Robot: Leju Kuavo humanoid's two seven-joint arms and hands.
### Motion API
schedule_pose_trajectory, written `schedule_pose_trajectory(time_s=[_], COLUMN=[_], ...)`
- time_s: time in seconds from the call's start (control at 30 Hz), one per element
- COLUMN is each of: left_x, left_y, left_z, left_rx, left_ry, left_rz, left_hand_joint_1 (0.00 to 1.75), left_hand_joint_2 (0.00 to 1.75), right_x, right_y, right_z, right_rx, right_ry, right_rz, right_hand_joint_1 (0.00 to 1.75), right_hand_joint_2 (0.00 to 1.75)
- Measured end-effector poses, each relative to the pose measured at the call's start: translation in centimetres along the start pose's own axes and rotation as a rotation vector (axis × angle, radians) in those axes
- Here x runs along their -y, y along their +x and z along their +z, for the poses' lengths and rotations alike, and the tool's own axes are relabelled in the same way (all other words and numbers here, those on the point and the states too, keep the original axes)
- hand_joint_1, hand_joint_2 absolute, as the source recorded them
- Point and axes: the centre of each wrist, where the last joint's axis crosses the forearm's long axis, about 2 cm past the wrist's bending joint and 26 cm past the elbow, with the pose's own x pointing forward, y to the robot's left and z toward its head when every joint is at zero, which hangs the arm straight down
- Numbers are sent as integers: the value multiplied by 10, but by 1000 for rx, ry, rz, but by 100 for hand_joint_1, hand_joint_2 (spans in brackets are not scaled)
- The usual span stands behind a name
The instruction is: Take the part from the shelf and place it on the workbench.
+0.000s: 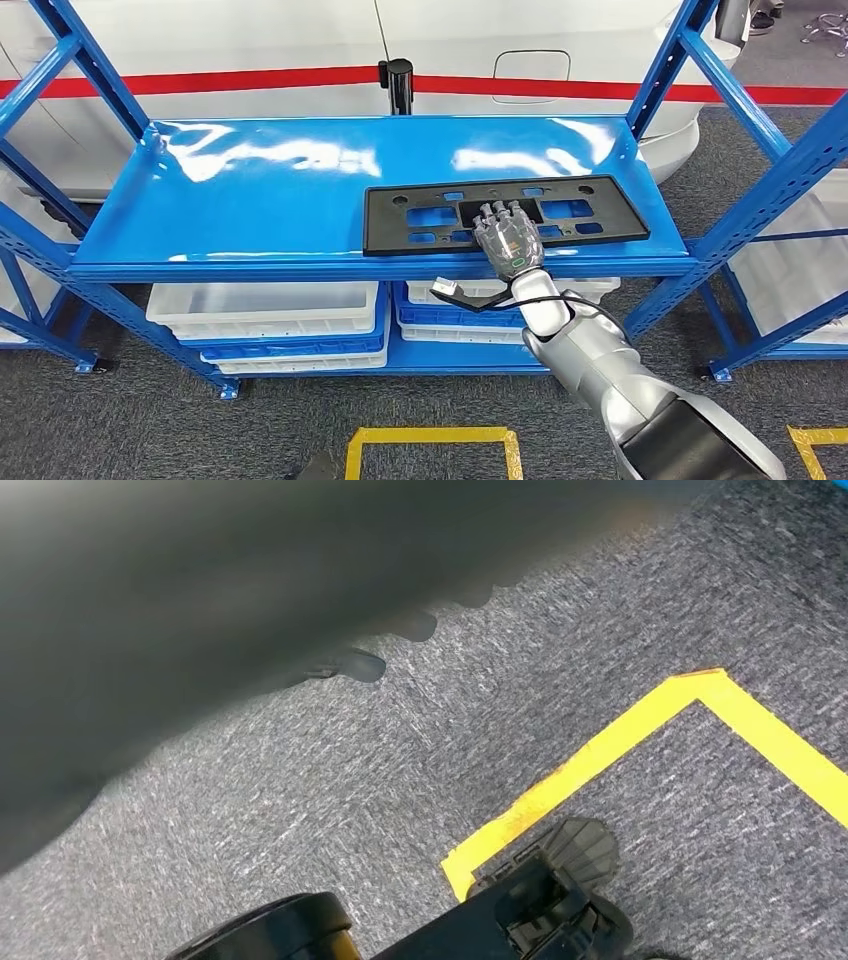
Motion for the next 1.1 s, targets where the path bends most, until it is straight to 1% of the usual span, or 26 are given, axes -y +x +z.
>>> schedule_pose_trajectory(time_s=[0.13,0.2,0.33,0.43,0.53,0.67,0.73,0.8,0.9,0.97,1.1], left_x=[1,2,2,2,1,1,1,1,3,4,4], left_y=[-1,-2,-2,-3,-3,-4,-4,-5,-7,-7,-8], left_z=[0,1,1,1,1,1,1,1,2,2,2], left_rx=[-2,-6,-10,6,53,74,76,56,4,-7,-15], left_ry=[-20,-25,-23,-4,34,55,55,30,-19,-27,-36], left_rz=[2,3,4,14,19,24,29,50,87,96,111], left_hand_joint_1=[0,0,0,0,0,0,0,0,0,0,0], left_hand_joint_2=[0,0,175,175,175,175,87,0,0,0,175], right_x=[5,7,8,8,7,6,6,6,7,7,8], right_y=[3,2,-6,-15,-24,-31,-32,-32,-31,-31,-32], right_z=[1,1,2,2,2,3,5,6,7,8,8], right_rx=[-25,-53,-123,-166,-212,-266,-274,-263,-248,-253,-259], right_ry=[-16,-25,-45,-74,-106,-132,-143,-163,-195,-204,-218], right_rz=[-134,-195,-331,-425,-496,-542,-557,-576,-601,-609,-621], right_hand_joint_1=[175,175,175,175,175,175,175,175,175,175,175], right_hand_joint_2=[175,175,175,175,175,175,175,175,175,175,175])
